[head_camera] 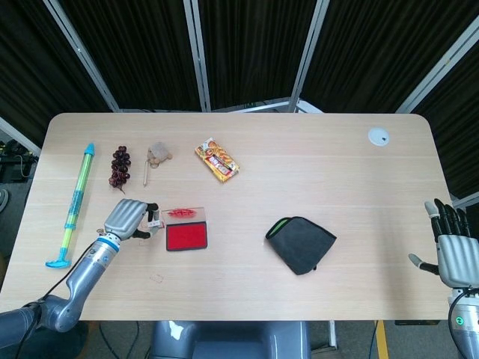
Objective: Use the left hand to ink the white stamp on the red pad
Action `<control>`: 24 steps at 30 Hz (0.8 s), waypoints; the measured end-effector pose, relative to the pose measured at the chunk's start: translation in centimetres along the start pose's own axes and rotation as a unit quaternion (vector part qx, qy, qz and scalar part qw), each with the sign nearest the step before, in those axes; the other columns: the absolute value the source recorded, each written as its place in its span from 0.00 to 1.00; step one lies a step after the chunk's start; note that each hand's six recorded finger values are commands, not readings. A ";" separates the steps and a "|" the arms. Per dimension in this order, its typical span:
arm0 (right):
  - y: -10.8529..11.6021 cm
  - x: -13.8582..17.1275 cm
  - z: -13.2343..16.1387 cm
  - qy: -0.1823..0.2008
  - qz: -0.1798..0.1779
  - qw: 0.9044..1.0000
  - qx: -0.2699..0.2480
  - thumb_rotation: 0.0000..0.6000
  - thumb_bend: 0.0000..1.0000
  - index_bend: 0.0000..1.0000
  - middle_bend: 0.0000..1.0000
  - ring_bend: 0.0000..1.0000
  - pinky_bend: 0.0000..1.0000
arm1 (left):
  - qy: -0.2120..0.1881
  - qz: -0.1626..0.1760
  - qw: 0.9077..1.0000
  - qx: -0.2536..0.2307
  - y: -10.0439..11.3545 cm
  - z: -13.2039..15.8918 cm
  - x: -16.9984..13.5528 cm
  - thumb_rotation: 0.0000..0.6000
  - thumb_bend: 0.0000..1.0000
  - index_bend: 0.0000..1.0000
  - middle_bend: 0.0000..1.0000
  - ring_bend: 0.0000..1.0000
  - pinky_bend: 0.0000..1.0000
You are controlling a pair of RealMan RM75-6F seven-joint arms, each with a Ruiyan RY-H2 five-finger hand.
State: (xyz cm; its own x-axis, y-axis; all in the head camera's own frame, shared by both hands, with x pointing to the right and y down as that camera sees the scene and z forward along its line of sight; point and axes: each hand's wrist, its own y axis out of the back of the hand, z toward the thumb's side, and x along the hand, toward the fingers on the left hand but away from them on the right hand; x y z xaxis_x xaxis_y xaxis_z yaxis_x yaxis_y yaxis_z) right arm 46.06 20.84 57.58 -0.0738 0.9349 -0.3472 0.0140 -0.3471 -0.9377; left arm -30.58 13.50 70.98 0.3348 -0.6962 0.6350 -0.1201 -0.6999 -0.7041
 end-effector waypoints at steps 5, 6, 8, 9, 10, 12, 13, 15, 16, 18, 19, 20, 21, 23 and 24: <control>0.0 0.0 0.2 0.002 0.000 1.000 0.001 1.00 0.00 0.00 0.00 0.00 0.00 | 0.023 -0.018 0.999 -0.018 -1.2 -2.6 -0.3 1.00 0.50 0.61 0.57 0.81 0.86; -0.1 0.0 0.2 0.002 0.001 1.000 0.002 1.00 0.00 0.00 0.00 0.00 0.00 | 0.024 -0.022 0.999 -0.022 -1.5 -2.8 -0.3 1.00 0.49 0.61 0.56 0.81 0.86; -0.1 -0.1 0.2 0.001 0.002 1.000 0.003 1.00 0.00 0.00 0.00 0.00 0.00 | 0.024 -0.028 0.999 -0.026 -2.0 -2.8 -0.3 1.00 0.49 0.60 0.56 0.81 0.86; -0.1 -0.1 0.1 0.000 0.002 1.000 0.003 1.00 0.00 0.00 0.00 0.00 0.00 | 0.023 -0.030 0.999 -0.026 -2.2 -2.8 -0.2 1.00 0.48 0.60 0.56 0.81 0.86; -0.2 -0.1 0.1 -0.001 0.003 1.000 0.004 1.00 0.00 0.00 0.00 0.00 0.00 | 0.022 -0.032 0.999 -0.026 -2.4 -2.8 -0.2 1.00 0.47 0.60 0.55 0.81 0.86; -0.2 -0.1 0.0 -0.002 0.003 1.000 0.004 1.00 0.00 0.00 0.00 0.00 0.00 | 0.019 -0.035 0.999 -0.027 -2.8 -2.6 0.0 1.00 0.46 0.60 0.55 0.81 0.86; -0.2 -0.2 0.0 -0.003 0.003 1.000 0.004 1.00 0.00 0.00 0.00 0.00 0.00 | 0.018 -0.036 0.999 -0.027 -2.8 -2.6 0.1 1.00 0.46 0.60 0.55 0.81 0.86; -0.2 -0.2 0.0 -0.003 0.003 1.000 0.005 1.00 0.00 0.00 0.00 0.00 0.00 | 0.017 -0.036 0.999 -0.024 -2.9 -2.5 0.2 1.00 0.45 0.59 0.54 0.81 0.86; -0.2 -0.2 -0.1 -0.003 0.003 1.000 0.005 1.00 0.00 0.00 0.00 0.00 0.00 | 0.017 -0.037 0.999 -0.022 -2.9 -2.4 0.2 1.00 0.45 0.59 0.54 0.81 0.86; -0.3 -0.2 -0.1 -0.003 0.004 1.000 0.005 1.00 0.00 0.00 0.00 0.00 0.00 | 0.017 -0.038 0.999 -0.018 -3.0 -2.4 0.3 1.00 0.45 0.59 0.53 0.81 0.86; -0.3 -0.2 0.0 -0.003 0.004 1.000 0.006 1.00 0.00 0.00 0.00 0.00 0.00 | 0.018 -0.039 0.999 -0.016 -3.1 -2.4 0.3 1.00 0.45 0.59 0.53 0.81 0.86; -0.3 -0.2 -0.1 -0.003 0.004 1.000 0.006 1.00 0.00 0.00 0.00 0.00 0.00 | 0.019 -0.040 0.999 -0.016 -3.3 -2.5 0.2 1.00 0.45 0.59 0.53 0.81 0.86; -0.3 -0.2 0.0 -0.003 0.004 1.000 0.006 1.00 0.00 0.00 0.00 0.00 0.00 | 0.020 -0.041 0.999 -0.015 -3.3 -2.5 0.2 1.00 0.45 0.59 0.53 0.81 0.86; -0.3 -0.2 0.0 -0.003 0.004 1.000 0.006 1.00 0.00 0.00 0.00 0.00 0.00 | 0.022 -0.043 0.999 -0.015 -3.5 -2.7 0.2 1.00 0.44 0.58 0.51 0.81 0.86; -0.3 -0.2 0.0 -0.003 0.003 1.000 0.006 1.00 0.00 0.00 0.00 0.00 0.00 | 0.022 -0.043 0.999 -0.016 -3.5 -2.7 0.2 1.00 0.43 0.56 0.50 0.81 0.86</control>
State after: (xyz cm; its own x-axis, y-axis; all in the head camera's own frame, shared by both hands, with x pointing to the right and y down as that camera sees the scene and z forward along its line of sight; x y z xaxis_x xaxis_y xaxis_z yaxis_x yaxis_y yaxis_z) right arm 46.10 20.76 57.89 -0.0788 0.9322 -0.3534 0.0025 -0.3543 -0.9351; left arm -32.62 15.44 74.43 0.3033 -0.6390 0.7069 -0.1218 -0.7618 -0.6363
